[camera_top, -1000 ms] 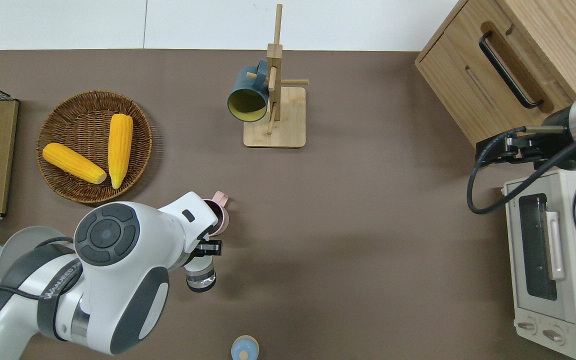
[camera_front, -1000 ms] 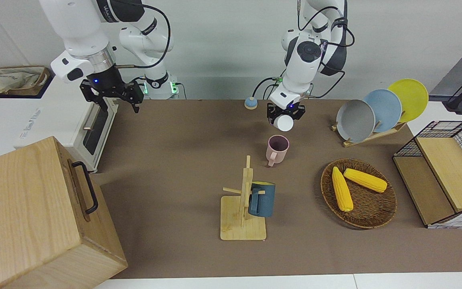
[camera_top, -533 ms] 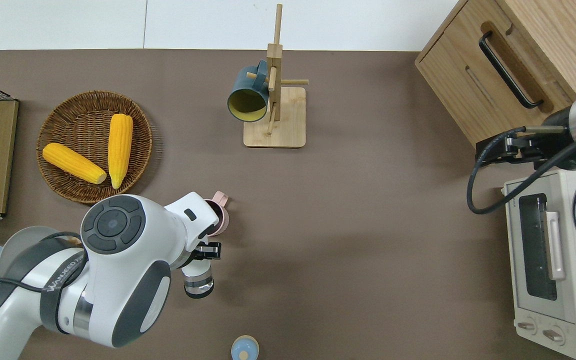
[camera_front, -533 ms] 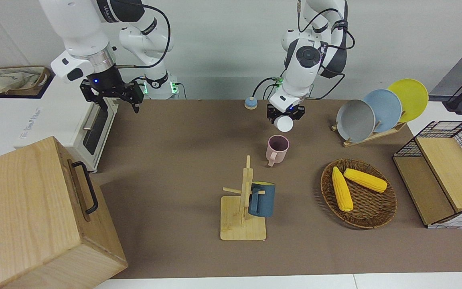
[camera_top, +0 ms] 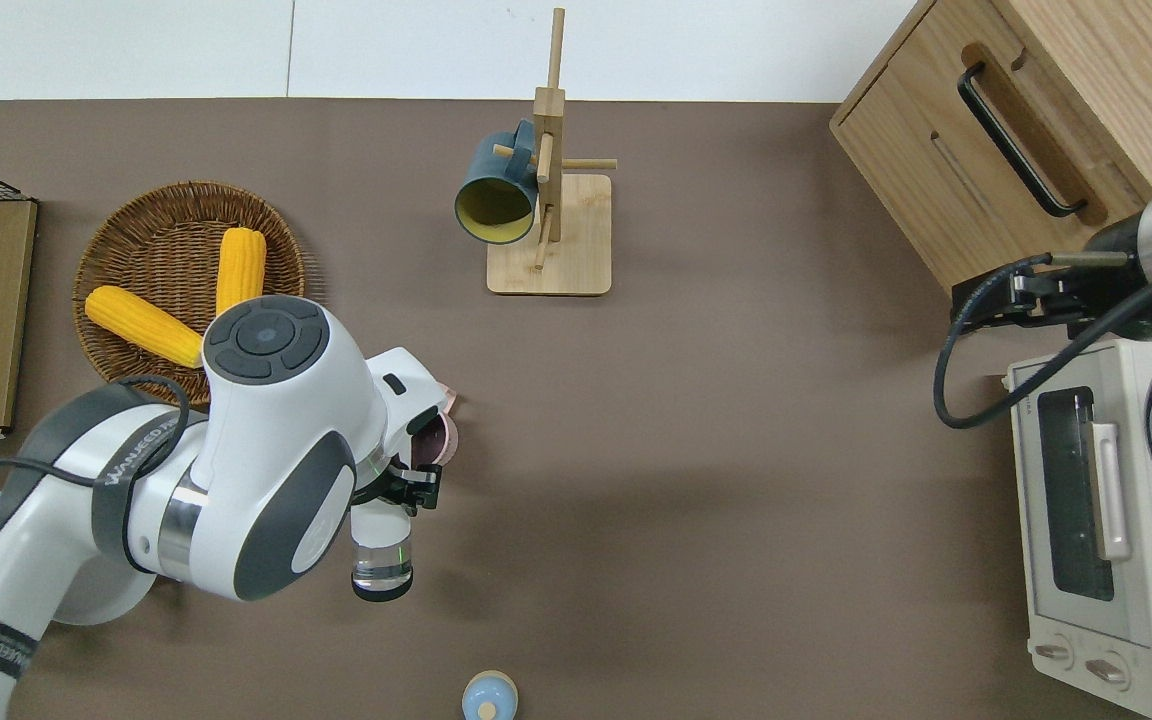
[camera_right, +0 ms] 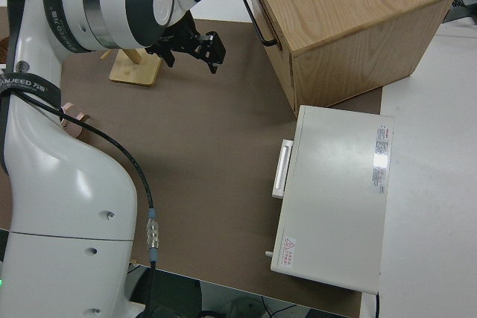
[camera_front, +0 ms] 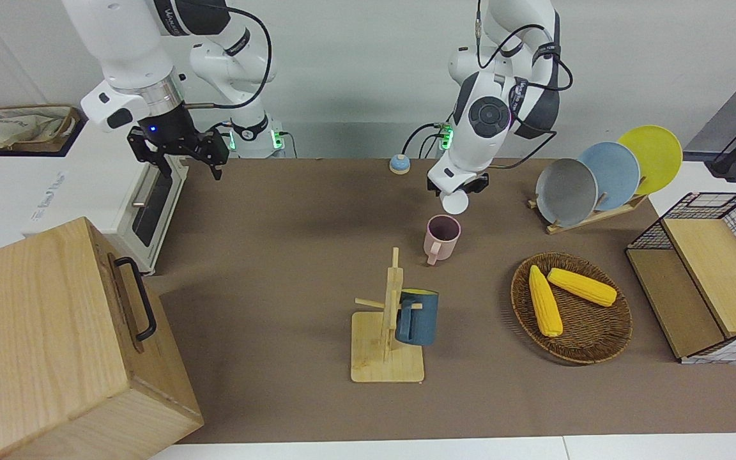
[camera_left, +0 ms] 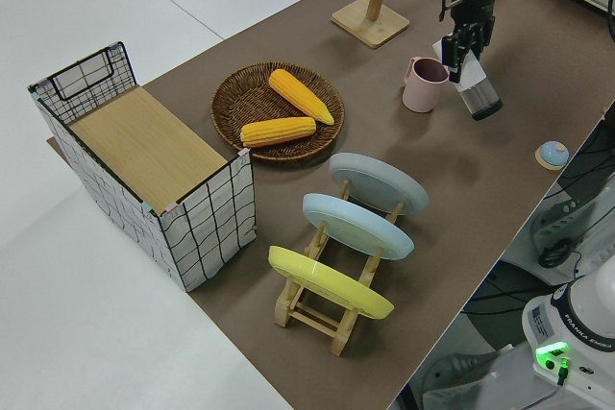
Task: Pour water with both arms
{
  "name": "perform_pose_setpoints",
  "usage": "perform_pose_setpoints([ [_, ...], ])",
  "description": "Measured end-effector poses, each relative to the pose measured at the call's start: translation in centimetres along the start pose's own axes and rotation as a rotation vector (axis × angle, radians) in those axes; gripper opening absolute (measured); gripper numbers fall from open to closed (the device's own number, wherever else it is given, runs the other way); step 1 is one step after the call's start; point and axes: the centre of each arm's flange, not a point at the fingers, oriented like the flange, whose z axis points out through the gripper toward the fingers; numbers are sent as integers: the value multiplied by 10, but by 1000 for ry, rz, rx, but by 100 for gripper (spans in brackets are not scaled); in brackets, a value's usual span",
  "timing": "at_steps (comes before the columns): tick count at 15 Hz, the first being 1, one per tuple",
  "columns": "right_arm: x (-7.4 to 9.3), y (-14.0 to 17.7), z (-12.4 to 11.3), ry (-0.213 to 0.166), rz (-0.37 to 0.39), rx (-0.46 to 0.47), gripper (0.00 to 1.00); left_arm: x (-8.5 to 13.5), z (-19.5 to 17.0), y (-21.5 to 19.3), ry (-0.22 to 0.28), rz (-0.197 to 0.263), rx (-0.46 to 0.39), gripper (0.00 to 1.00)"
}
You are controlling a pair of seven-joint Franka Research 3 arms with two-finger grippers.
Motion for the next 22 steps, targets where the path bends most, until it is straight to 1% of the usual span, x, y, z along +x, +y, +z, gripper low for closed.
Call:
perform_pose_setpoints([
  [5, 0, 0, 0, 0, 0, 0, 99, 11, 7, 1, -65, 5, 7, 63],
  [7, 0, 0, 0, 0, 0, 0, 99, 14, 0, 2, -108, 9, 11, 63],
  [9, 0, 0, 0, 0, 0, 0, 99, 18, -12, 2, -135, 13, 12, 63],
  [11, 0, 0, 0, 0, 0, 0, 99, 21, -22, 3, -147, 17, 12, 63],
  [14, 0, 0, 0, 0, 0, 0, 99, 23, -24, 3, -161, 18, 12, 63],
  [19, 0, 0, 0, 0, 0, 0, 99, 40, 6, 2, -216, 20, 45, 63],
  [22, 0, 0, 0, 0, 0, 0, 99, 45, 8, 3, -226, 19, 46, 63],
])
